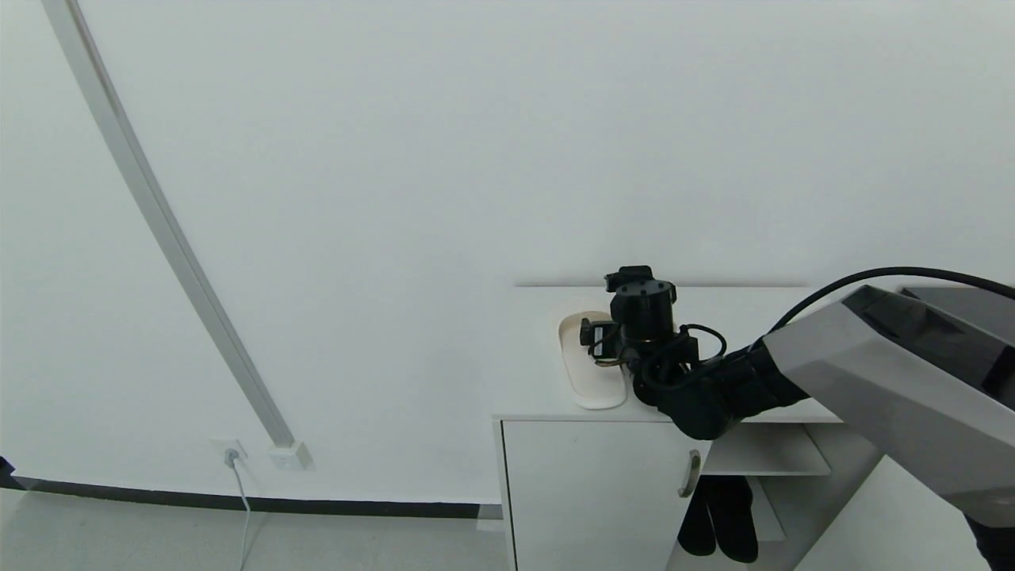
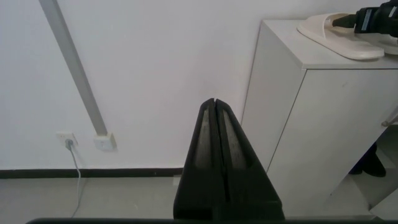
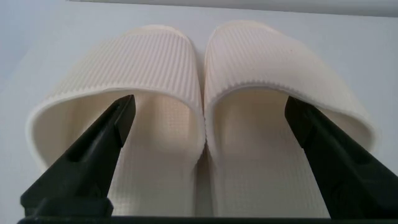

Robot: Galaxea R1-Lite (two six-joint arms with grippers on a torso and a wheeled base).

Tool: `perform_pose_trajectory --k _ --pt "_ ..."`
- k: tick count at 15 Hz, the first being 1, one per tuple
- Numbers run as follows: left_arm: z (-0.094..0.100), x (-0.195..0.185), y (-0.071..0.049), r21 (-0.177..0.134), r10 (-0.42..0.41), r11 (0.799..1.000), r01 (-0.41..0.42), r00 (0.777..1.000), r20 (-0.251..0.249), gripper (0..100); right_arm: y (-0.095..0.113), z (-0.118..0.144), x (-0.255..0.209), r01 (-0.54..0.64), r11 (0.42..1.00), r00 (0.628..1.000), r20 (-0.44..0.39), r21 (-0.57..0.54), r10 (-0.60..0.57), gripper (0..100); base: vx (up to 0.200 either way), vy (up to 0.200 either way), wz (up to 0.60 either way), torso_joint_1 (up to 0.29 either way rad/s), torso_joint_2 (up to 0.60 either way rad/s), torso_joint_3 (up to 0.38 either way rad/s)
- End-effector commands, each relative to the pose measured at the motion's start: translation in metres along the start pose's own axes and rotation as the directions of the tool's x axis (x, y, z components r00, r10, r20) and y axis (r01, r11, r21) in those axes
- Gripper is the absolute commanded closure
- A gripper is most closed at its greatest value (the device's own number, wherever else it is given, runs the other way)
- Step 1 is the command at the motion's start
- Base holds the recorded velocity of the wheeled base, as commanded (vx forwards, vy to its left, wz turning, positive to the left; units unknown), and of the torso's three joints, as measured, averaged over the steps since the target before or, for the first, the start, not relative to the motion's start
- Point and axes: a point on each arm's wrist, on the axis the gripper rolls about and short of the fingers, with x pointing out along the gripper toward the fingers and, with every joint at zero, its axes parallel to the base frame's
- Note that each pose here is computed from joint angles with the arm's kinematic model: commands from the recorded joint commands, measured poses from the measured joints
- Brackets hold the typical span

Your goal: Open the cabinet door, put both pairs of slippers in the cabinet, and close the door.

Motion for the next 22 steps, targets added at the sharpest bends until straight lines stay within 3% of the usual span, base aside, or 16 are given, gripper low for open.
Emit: perform_pose_trajectory --k 1,6,7,16,20,22 --pt "0.000 0.000 0.000 -0.001 0.000 1.000 0.000 1.000 -0.001 100 0.001 0.000 0.004 0.001 1.000 1.000 0.004 0.004 -0.001 0 0.000 0.000 0.00 0.000 0.00 0.000" --pt "0.000 0.000 0.000 -0.001 0.000 1.000 0.000 1.000 -0.001 100 0.002 -0.001 0.008 0.004 1.000 1.000 0.003 0.003 -0.004 0 0.000 0.000 0.00 0.000 0.00 0.000" --pt "0.000 0.000 0.000 -0.001 0.000 1.000 0.000 1.000 -0.001 100 0.003 -0.001 0.009 0.004 1.000 1.000 0.004 0.006 -0.004 100 0.000 0.000 0.00 0.000 0.00 0.000" --pt "0.000 0.000 0.000 -0.001 -0.001 1.000 0.001 1.000 -0.001 100 0.005 0.005 0.000 -0.002 1.000 1.000 0.014 0.017 0.002 100 0.000 0.000 0.00 0.000 0.00 0.000" --pt "0.000 0.000 0.000 -0.001 -0.001 1.000 0.001 1.000 -0.001 100 0.014 0.016 -0.075 -0.112 0.994 0.993 0.020 -0.001 0.112 100 0.000 0.000 0.00 0.000 0.00 0.000" --pt "0.000 0.000 0.000 -0.001 -0.001 1.000 0.001 1.000 -0.001 100 0.007 0.019 -0.104 -0.150 0.989 0.988 0.032 -0.001 0.150 100 0.000 0.000 0.00 0.000 0.00 0.000"
